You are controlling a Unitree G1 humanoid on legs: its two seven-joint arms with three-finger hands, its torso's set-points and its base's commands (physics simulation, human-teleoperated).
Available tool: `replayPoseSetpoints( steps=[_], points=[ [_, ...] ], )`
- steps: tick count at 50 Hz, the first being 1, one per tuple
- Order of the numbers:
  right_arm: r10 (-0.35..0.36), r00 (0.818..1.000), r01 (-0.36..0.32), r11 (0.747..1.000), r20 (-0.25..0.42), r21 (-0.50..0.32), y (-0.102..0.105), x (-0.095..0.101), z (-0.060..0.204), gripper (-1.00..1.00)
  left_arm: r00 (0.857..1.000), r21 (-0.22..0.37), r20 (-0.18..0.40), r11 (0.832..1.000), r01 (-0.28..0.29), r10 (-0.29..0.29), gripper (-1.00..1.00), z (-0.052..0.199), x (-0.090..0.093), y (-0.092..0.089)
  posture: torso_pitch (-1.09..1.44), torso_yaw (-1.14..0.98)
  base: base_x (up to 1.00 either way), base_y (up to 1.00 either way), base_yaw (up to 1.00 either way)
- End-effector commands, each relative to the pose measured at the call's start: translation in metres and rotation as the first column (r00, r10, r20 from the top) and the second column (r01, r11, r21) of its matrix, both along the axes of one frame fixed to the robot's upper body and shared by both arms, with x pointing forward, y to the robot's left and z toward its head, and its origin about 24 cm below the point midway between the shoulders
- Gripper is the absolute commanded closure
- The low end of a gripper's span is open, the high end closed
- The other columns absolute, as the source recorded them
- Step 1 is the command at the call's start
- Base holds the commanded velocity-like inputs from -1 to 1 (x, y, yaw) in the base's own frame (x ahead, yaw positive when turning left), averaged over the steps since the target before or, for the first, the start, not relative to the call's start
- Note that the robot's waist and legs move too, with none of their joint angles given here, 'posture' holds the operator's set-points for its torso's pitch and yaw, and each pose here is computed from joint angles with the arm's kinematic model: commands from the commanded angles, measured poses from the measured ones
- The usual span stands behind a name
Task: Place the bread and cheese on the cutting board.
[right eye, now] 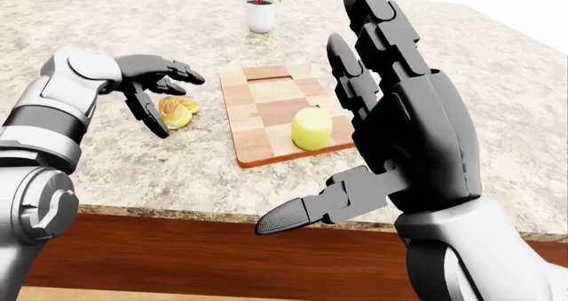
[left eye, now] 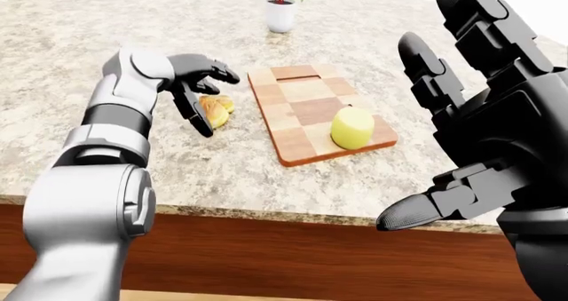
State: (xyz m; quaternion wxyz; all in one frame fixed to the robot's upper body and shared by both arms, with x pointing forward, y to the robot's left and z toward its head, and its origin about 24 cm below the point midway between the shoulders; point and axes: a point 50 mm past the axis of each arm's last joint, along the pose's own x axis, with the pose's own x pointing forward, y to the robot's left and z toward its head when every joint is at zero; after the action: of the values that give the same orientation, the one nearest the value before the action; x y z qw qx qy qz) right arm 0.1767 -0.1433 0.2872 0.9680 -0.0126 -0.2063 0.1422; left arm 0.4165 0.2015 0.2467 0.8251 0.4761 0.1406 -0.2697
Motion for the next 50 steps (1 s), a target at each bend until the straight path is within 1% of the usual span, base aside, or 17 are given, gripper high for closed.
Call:
replayPoseSetpoints(
  steps=[1, 5, 7, 8, 9, 10, 11, 15, 19, 27, 30, 32, 34, 37, 38, 41, 50],
  points=[
    [-0.02, 0.998, 0.019, 1.0, 0.055, 0.02, -0.003, -0.002, 0.008, -1.0, 0.994, -0.003, 0.107, 1.0, 0.017, -0.017, -0.65, 0.028, 0.0, -0.004, 0.0, 0.0, 0.0, 0.0, 0.0],
    [-0.018, 0.998, 0.016, 1.0, 0.055, 0.025, -0.003, -0.003, 0.009, -1.0, 0.994, -0.004, 0.107, 1.0, 0.015, -0.015, -0.62, 0.025, 0.0, -0.003, 0.0, 0.0, 0.0, 0.0, 0.0],
    [-0.018, 0.998, 0.016, 1.0, 0.057, 0.026, -0.004, -0.003, 0.01, -1.0, 0.995, -0.01, 0.102, 1.0, 0.015, -0.014, -0.54, 0.022, 0.0, -0.003, 0.0, 0.0, 0.0, 0.0, 0.0],
    [-0.017, 0.998, 0.015, 1.0, 0.059, 0.026, -0.004, -0.004, 0.011, -1.0, 0.995, -0.013, 0.096, 1.0, 0.02, -0.018, -0.44, 0.02, 0.0, -0.003, 0.0, 0.0, 0.0, 0.0, 0.0],
    [-0.017, 0.998, 0.015, 1.0, 0.061, 0.027, -0.004, -0.004, 0.011, -1.0, 0.995, -0.024, 0.097, 1.0, 0.019, -0.017, -0.07, 0.018, 0.0, -0.003, 0.0, 0.0, 0.0, 0.0, 0.0],
    [-0.017, 0.998, 0.015, 1.0, 0.063, 0.027, -0.004, -0.005, 0.012, -1.0, 0.995, -0.029, 0.097, 0.999, 0.016, -0.013, 0.15, 0.016, 0.0, -0.002, 0.0, 0.0, 0.0, 0.0, 0.0],
    [-0.017, 0.998, 0.015, 1.0, 0.063, 0.027, -0.004, -0.005, 0.012, -1.0, 0.995, -0.03, 0.097, 0.999, 0.016, -0.013, 0.15, 0.016, 0.0, -0.002, 0.0, 0.0, 0.0, 0.0, 0.0],
    [-0.016, 0.997, 0.014, 1.0, 0.072, 0.026, -0.005, -0.006, 0.015, -1.0, 0.993, -0.035, 0.116, 0.999, 0.007, -0.003, 0.49, 0.012, 0.001, 0.0, 0.0, 0.0, 0.0, 0.0, 0.0],
    [-0.012, 0.997, 0.01, 1.0, 0.077, 0.028, -0.005, -0.008, 0.018, -1.0, 0.992, -0.046, 0.128, 0.999, 0.007, -0.001, 0.65, 0.011, 0.001, 0.001, 0.0, 0.0, 0.0, 0.0, 0.0],
    [-0.009, 0.997, 0.007, 1.0, 0.083, 0.023, -0.003, -0.009, 0.021, -1.0, 0.99, -0.047, 0.14, 0.999, 0.001, 0.006, 0.7, 0.007, 0.0, 0.006, 0.0, 0.0, 0.0, 0.0, 0.0],
    [-0.007, 0.997, 0.005, 1.0, 0.082, 0.022, -0.002, -0.009, 0.02, -1.0, 0.987, -0.054, 0.163, 0.998, 0.021, -0.012, 0.69, 0.019, 0.0, 0.001, 0.0, 0.0, 0.0, 0.0, 0.0],
    [-0.003, 0.997, 0.001, 1.0, 0.082, 0.022, 0.0, -0.009, 0.021, -1.0, 0.983, -0.06, 0.18, 0.997, 0.053, -0.042, 0.69, 0.027, 0.0, -0.006, 0.0, 0.0, 0.0, 0.0, 0.0],
    [0.0, 0.997, -0.001, 1.0, 0.081, 0.022, 0.0, -0.009, 0.021, -1.0, 0.974, -0.088, 0.212, 0.992, 0.095, -0.074, 0.67, 0.043, 0.0, -0.019, 0.0, 0.0, 0.0, 0.0, 0.0],
    [0.001, 0.997, -0.003, 1.0, 0.08, 0.023, 0.0, -0.008, 0.02, -1.0, 0.964, -0.098, 0.24, 0.986, 0.137, -0.111, 0.67, 0.062, -0.001, -0.034, 0.0, 0.0, 0.0, 0.0, 0.0],
    [-0.005, 0.997, 0.003, 0.999, 0.079, 0.037, -0.003, -0.008, 0.019, -1.0, 0.929, -0.12, 0.297, 0.956, 0.267, -0.222, 0.65, 0.093, -0.006, -0.086, 0.0, 0.0, 0.0, 0.0, 0.0],
    [-0.011, 0.997, 0.008, 0.999, 0.079, 0.04, -0.007, -0.009, 0.018, -1.0, 0.918, -0.125, 0.308, 0.946, 0.298, -0.249, 0.65, 0.098, -0.008, -0.099, 0.0, 0.0, 0.0, 0.0, 0.0],
    [-0.017, 0.997, 0.013, 0.999, 0.081, 0.043, -0.009, -0.01, 0.017, -1.0, 0.899, -0.141, 0.33, 0.927, 0.349, -0.288, 0.64, 0.106, -0.012, -0.122, 0.0, 0.0, 0.0, 0.0, 0.0]
  ],
)
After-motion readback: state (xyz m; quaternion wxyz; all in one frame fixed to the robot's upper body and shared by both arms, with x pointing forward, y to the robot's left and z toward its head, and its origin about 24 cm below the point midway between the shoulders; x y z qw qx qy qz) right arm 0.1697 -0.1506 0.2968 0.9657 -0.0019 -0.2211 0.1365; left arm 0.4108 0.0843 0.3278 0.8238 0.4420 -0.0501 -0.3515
